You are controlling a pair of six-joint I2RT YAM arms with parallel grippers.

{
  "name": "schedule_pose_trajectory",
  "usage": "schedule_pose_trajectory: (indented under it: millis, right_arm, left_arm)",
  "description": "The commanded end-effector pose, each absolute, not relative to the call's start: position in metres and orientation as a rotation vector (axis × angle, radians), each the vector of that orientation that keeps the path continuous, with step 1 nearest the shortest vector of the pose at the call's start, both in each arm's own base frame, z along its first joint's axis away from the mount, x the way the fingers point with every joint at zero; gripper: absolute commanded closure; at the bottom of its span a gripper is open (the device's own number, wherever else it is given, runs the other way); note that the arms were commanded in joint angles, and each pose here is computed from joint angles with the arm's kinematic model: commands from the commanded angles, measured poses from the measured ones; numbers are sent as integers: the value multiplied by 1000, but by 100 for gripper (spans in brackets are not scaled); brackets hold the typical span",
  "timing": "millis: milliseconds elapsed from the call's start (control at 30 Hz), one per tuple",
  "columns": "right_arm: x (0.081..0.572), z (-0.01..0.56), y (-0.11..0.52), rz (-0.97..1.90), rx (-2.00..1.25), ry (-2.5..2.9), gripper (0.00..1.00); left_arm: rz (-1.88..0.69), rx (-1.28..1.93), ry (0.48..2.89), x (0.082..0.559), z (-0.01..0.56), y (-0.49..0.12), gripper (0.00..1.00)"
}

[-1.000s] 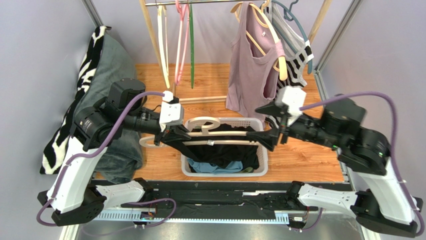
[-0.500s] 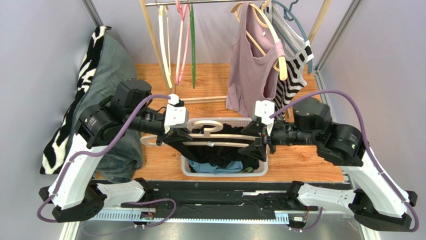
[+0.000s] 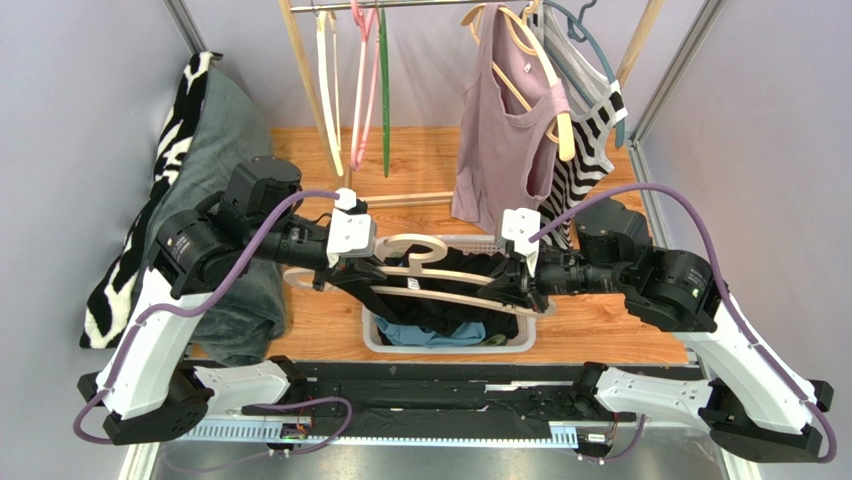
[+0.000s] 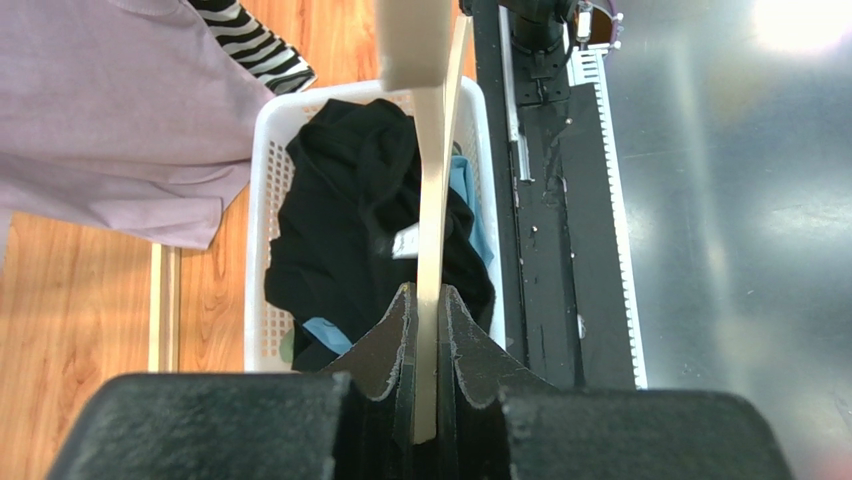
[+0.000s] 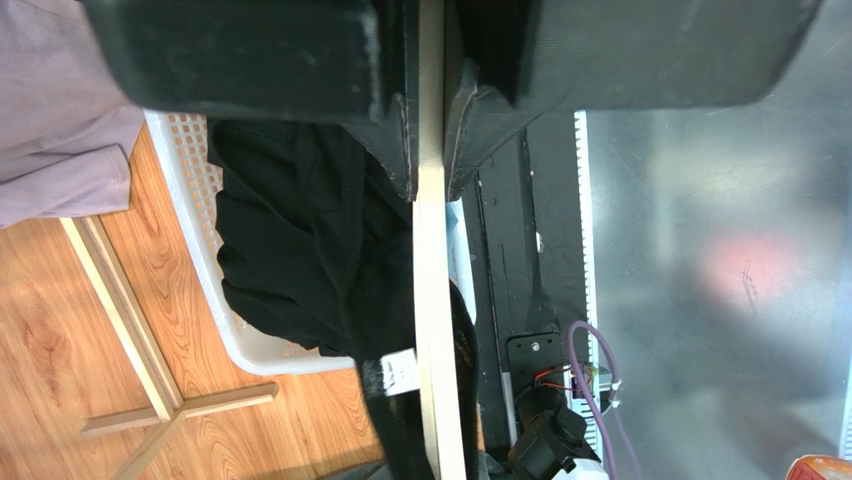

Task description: Remove the tank top from the hanger

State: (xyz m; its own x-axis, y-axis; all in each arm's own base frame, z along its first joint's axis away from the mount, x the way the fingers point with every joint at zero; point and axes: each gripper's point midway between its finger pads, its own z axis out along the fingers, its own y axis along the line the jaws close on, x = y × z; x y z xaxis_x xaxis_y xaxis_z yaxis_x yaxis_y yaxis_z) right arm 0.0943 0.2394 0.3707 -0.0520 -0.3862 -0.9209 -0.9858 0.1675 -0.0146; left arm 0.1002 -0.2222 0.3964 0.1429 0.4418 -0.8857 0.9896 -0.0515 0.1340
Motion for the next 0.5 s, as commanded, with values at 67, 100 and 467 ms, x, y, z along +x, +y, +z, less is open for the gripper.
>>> schedule_pose_trajectory:
  millis: [67,100,467]
  right_arm:
    - [97,400,231,862,-1256,1527,100]
    - [97,400,231,861,-1254,1527,100]
    - [122,418,194,653,-1055,1477,100]
  left_arm:
    - [-821,1591,1356,104,407,-222,100]
    - [-806,1565,1374,108,409,-222,68]
    - [-601,1260,1316,134,480,-197,3]
